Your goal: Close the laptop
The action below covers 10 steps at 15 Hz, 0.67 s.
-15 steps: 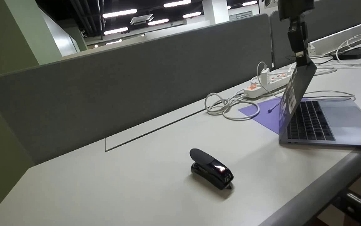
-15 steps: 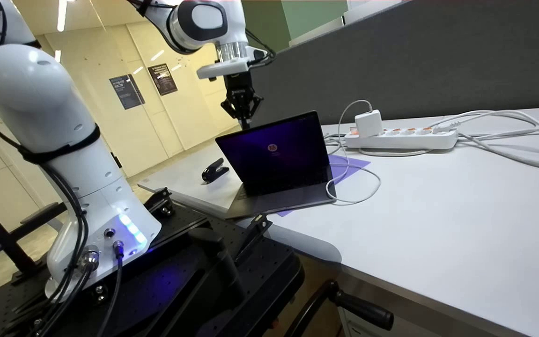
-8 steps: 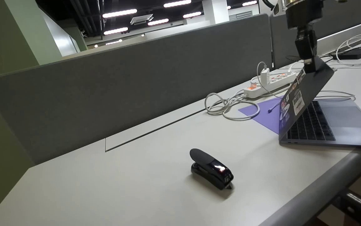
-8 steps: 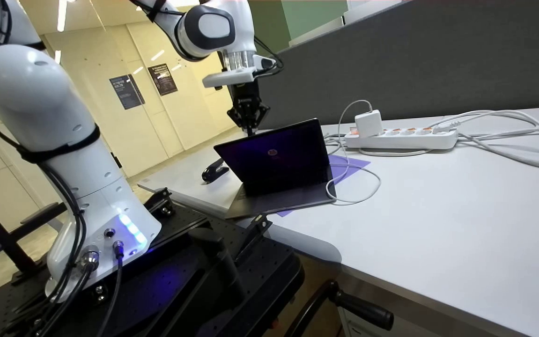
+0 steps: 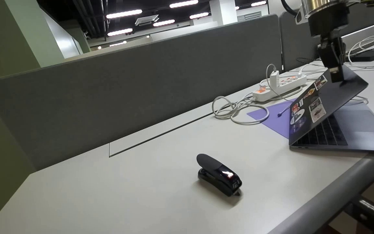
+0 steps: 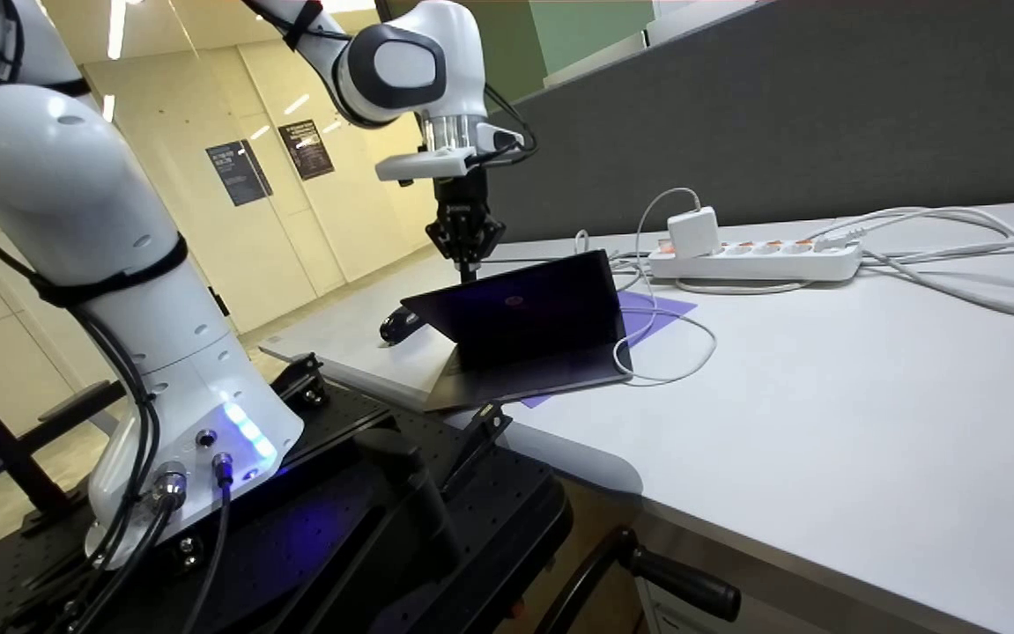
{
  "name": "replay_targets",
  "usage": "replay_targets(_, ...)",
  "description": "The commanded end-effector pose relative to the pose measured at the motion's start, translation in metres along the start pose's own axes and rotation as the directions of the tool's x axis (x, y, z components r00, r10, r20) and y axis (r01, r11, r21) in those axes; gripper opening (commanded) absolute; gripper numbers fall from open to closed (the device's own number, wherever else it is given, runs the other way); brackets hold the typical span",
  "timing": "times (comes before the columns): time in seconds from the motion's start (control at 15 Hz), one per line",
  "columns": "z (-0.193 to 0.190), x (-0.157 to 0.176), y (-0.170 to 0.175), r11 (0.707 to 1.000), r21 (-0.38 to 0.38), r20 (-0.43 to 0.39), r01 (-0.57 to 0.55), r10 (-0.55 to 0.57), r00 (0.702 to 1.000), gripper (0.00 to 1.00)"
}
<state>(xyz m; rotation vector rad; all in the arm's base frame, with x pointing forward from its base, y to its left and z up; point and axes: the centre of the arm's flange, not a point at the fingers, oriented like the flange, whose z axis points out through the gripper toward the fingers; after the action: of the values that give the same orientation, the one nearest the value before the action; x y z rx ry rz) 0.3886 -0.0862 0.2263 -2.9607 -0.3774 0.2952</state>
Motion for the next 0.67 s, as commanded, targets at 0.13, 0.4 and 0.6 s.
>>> replay_targets(0.13, 0.03, -0.022, 0.014, 0.996, -0.01, -0.035, -0.089, 0.089, 0.995, 0.0)
replay_targets(0.4, 0.031, -0.02, 0.018, 0.997, -0.018, -0.04, -0.075, 0.074, 0.996, 0.01)
replay_targets(0.6, 0.035, -0.021, 0.02, 0.997, -0.02, -0.041, -0.081, 0.08, 0.996, 0.0)
